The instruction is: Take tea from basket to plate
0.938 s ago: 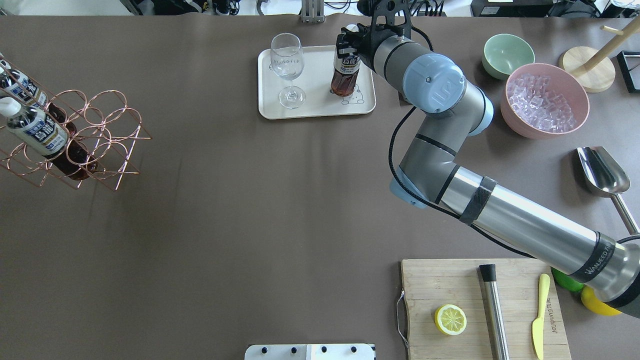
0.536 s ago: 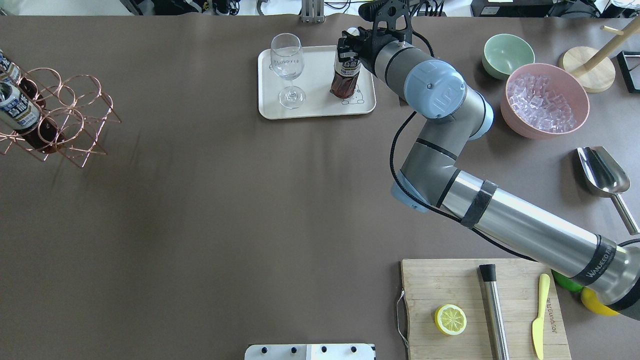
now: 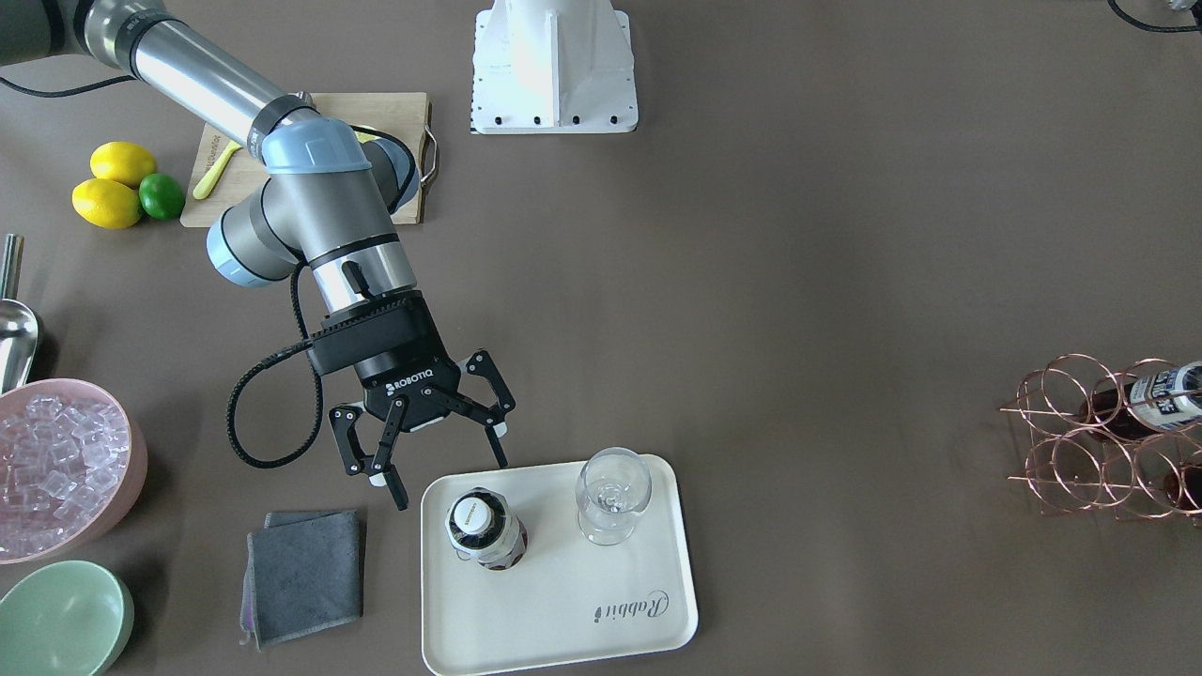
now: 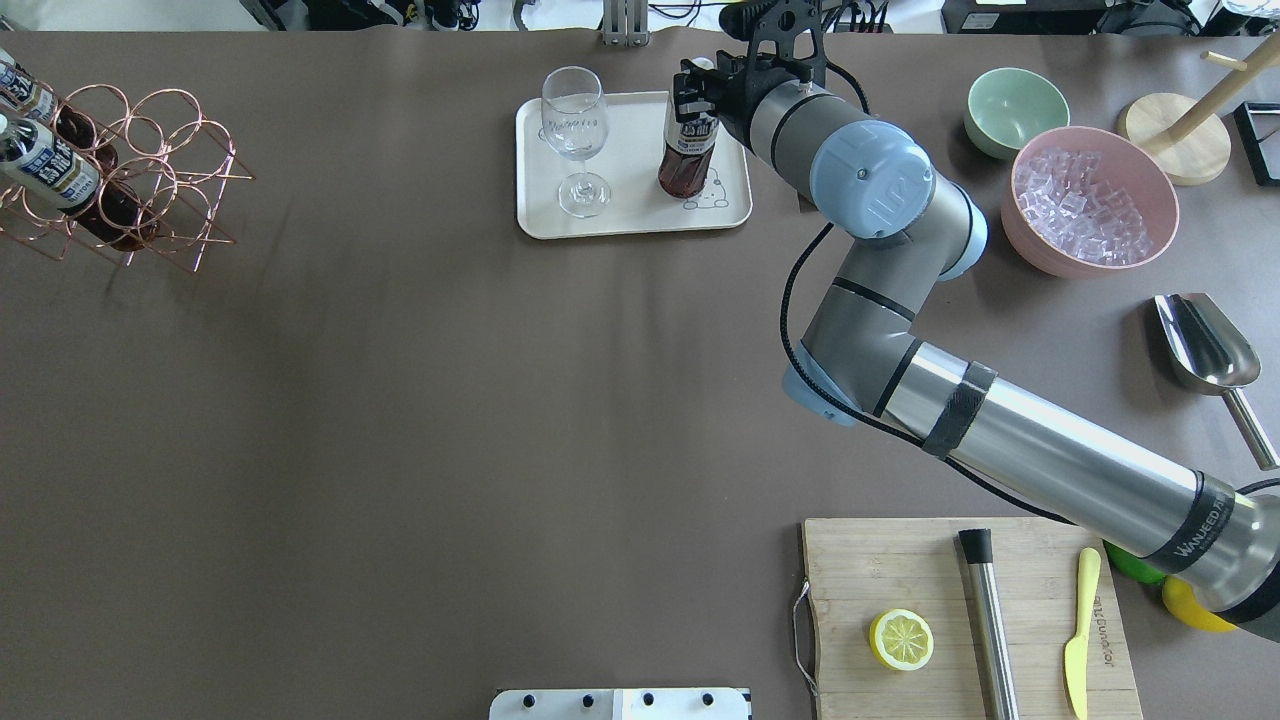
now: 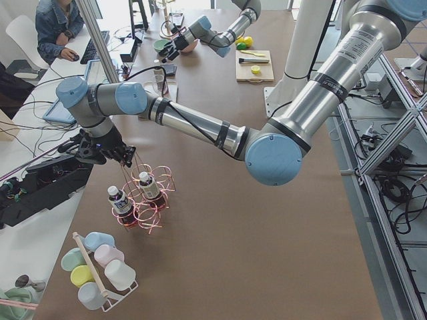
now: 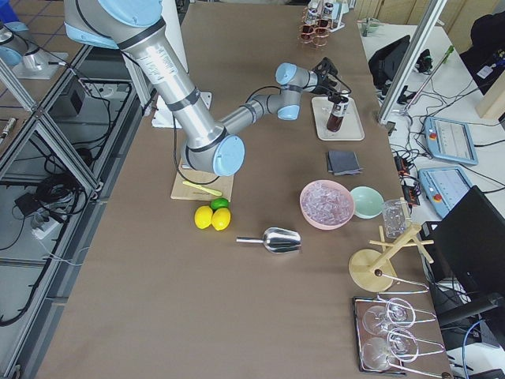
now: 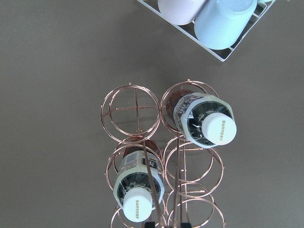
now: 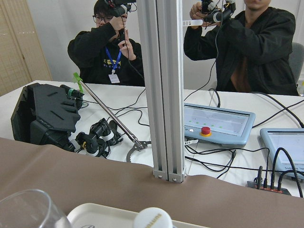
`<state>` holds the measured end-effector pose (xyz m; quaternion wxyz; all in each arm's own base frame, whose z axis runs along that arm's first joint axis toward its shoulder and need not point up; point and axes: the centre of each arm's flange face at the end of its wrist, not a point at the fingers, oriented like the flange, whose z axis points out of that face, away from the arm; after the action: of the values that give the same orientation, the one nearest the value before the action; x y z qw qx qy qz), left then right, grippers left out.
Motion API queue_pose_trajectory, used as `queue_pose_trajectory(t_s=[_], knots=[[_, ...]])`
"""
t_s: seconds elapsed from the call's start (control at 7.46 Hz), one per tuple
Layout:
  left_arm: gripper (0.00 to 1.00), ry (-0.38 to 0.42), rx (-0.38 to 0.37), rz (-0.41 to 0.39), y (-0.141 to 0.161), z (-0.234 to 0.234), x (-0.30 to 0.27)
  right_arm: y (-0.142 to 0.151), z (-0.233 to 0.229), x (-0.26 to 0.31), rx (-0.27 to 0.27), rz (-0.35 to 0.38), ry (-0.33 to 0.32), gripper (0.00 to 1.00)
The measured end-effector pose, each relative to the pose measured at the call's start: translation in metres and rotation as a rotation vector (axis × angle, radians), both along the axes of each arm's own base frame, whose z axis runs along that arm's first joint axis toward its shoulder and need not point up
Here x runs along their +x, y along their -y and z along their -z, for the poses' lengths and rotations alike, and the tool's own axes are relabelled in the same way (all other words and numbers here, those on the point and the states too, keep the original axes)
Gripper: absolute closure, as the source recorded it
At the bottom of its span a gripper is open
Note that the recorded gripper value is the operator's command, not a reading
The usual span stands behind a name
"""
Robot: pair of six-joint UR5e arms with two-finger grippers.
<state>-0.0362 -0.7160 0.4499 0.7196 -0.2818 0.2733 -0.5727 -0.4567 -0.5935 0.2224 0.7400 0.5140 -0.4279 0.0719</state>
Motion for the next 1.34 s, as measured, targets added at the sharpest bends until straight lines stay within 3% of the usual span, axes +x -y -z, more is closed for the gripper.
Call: queue_pose_trajectory(t_s=[0.4, 0.54, 0.67, 1.07, 1.34], knots=[[1.0, 0.006, 0.007, 0.003, 0.002, -0.006, -0.004, -0.005, 0.001, 0.009, 0.008, 0.008, 0.007, 0.0], [0.64, 0.007, 0.008, 0.004, 0.001, -0.013, -0.005, -0.004, -0.002, 0.02, 0.008, 0.028, 0.011, 0.0], [0.02, 0.009, 0.009, 0.006, 0.0, -0.018, -0.007, 0.001, -0.009, 0.037, -0.003, 0.069, 0.012, 0.0], [0.02, 0.014, 0.01, 0.005, -0.004, -0.029, -0.009, 0.001, -0.043, 0.094, -0.112, 0.216, -0.039, 0.0], [0.02, 0.041, 0.034, 0.001, -0.007, -0.025, -0.012, -0.002, -0.068, 0.119, -0.251, 0.307, -0.092, 0.0]])
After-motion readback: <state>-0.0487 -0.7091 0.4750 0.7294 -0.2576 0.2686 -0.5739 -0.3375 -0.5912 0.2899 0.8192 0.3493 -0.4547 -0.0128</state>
